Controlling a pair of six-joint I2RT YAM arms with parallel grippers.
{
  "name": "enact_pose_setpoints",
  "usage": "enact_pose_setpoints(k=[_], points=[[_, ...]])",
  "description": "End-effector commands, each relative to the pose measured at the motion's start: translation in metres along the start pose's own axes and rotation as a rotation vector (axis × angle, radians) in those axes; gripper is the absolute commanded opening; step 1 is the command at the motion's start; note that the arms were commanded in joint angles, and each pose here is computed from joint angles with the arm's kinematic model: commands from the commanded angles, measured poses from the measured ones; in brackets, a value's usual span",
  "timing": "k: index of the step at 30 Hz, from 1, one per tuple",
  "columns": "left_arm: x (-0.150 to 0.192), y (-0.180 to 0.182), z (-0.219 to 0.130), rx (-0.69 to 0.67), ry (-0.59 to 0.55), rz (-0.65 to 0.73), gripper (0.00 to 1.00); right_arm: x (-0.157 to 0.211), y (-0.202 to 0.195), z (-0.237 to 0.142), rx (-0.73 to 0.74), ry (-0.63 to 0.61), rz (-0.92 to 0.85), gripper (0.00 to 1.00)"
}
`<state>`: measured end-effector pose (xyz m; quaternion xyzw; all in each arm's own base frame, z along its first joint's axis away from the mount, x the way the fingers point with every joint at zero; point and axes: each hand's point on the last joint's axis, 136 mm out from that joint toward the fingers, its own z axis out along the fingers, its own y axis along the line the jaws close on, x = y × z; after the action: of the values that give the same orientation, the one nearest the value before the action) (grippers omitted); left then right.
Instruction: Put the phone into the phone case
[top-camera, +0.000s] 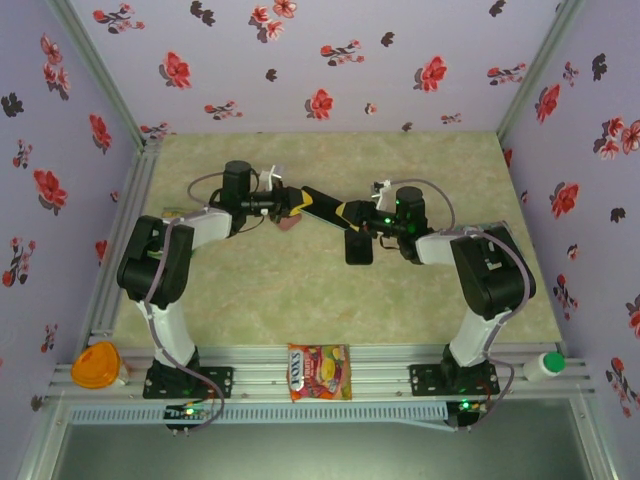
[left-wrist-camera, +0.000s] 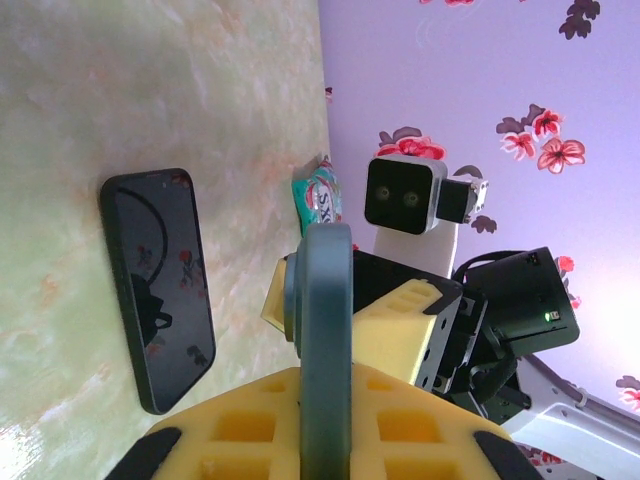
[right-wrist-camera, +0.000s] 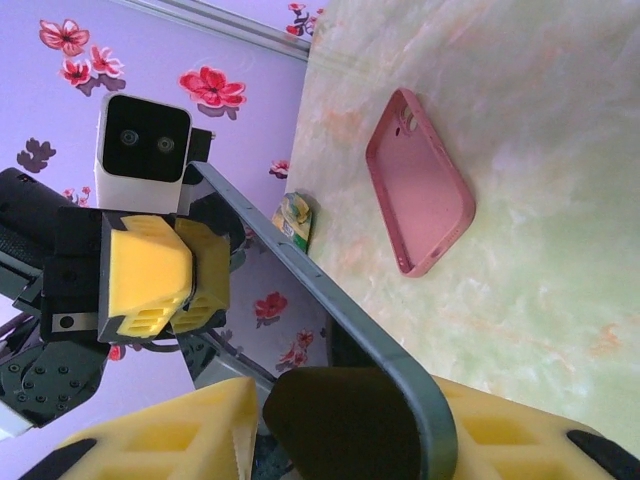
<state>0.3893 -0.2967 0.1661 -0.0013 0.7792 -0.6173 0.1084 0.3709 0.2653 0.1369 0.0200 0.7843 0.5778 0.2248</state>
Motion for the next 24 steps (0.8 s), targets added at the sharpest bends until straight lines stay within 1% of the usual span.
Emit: enact_pose_setpoints(k=[1, 4, 8, 13, 15, 16, 18, 19, 21, 24], points=[[-0.004, -0.011, 0.006, 0.038, 0.01, 0.041, 0.0, -0.007, 0.028, 0.0, -0.061, -0.001, -0.075, 0.43], [-0.003, -0.008, 0.007, 0.032, 0.013, 0.036, 0.0, -0.008, 0.031, 0.0, -0.067, -0.003, -0.076, 0.39], [-0.003, -0.003, 0.007, 0.015, 0.014, 0.035, 0.0, -0.009, 0.035, -0.002, -0.074, -0.008, -0.078, 0.29], [-0.003, 0.012, 0.008, -0.045, 0.012, 0.031, 0.01, -0.012, 0.043, -0.005, -0.081, -0.02, -0.083, 0.19], [-0.003, 0.014, 0.008, -0.053, 0.006, 0.031, 0.08, -0.012, 0.045, -0.006, -0.081, -0.021, -0.083, 0.16], [-0.004, 0.015, 0.009, -0.057, 0.001, 0.031, 0.16, -0.013, 0.047, -0.007, -0.081, -0.024, -0.085, 0.13], [-0.006, 0.018, 0.009, -0.067, -0.01, 0.029, 0.22, -0.014, 0.049, -0.008, -0.082, -0.025, -0.084, 0.03], [-0.007, 0.019, 0.009, -0.07, -0.016, 0.028, 0.26, -0.014, 0.05, -0.008, -0.082, -0.024, -0.082, 0.0], [-0.009, 0.02, 0.01, -0.071, -0.022, 0.027, 0.31, -0.014, 0.052, -0.008, -0.087, -0.023, -0.079, 0.0], [-0.014, 0.019, 0.011, -0.059, -0.037, 0.027, 0.34, -0.015, 0.057, -0.01, -0.094, -0.028, -0.08, 0.0]])
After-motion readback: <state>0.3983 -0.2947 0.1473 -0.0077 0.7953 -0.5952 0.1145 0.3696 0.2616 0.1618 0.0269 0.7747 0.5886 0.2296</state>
